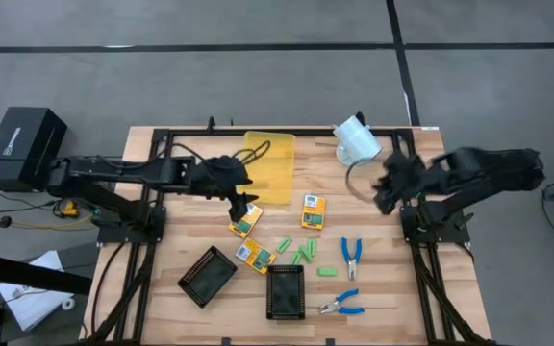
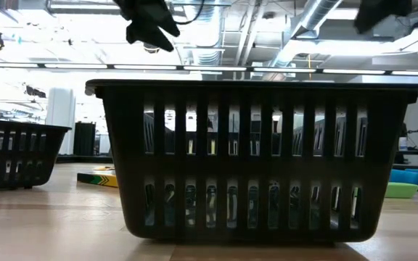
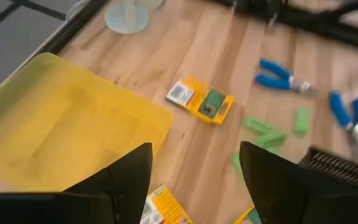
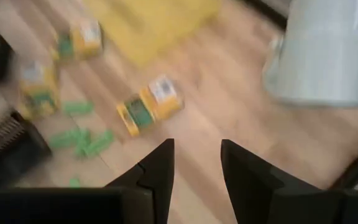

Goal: Pick & Place School Supplies
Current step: Put the blue puncher into the right black bin

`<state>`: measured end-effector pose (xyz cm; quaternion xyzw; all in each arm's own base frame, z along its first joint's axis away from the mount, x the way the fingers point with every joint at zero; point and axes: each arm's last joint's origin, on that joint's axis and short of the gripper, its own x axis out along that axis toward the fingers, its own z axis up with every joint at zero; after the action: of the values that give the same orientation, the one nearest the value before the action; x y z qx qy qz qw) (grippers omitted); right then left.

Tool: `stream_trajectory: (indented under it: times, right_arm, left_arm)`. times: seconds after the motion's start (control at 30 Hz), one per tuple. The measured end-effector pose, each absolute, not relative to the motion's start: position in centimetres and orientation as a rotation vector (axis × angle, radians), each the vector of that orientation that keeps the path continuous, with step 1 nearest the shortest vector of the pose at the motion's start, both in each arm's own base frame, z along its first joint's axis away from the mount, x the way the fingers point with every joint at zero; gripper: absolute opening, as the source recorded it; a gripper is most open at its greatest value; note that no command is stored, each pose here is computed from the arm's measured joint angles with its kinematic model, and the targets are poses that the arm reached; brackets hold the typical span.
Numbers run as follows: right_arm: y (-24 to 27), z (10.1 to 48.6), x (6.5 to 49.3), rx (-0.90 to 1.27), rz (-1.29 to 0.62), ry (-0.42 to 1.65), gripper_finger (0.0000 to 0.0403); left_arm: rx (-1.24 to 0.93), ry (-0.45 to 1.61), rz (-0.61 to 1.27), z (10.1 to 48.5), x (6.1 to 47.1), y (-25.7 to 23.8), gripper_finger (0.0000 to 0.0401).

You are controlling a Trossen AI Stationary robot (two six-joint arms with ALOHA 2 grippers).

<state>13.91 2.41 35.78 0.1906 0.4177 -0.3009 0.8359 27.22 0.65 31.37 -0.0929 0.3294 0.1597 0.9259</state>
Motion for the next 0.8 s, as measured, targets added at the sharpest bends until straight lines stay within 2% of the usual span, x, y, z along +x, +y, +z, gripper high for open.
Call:
stream_trajectory:
  times: [0.27,0.43,0.8]
  right_arm:
    - [5.4,28.5,16.1,0.548,-0.622,1.033,0.0123]
    - [7.1,24.8,16.4,0.709,-0.590,0.988,0.0123]
    - [9.1,21.2,17.3,0.908,-0.664,0.993,0.0123]
  left_arm:
    - [-0.135,0.726,0.342,29.6,29.0,1.6,0.0237]
    - [-0.100,0.719,0.361,29.6,29.1,2.8,0.0237]
    - [-0.099,0.732,0.376,29.6,28.7,6.1,0.0237]
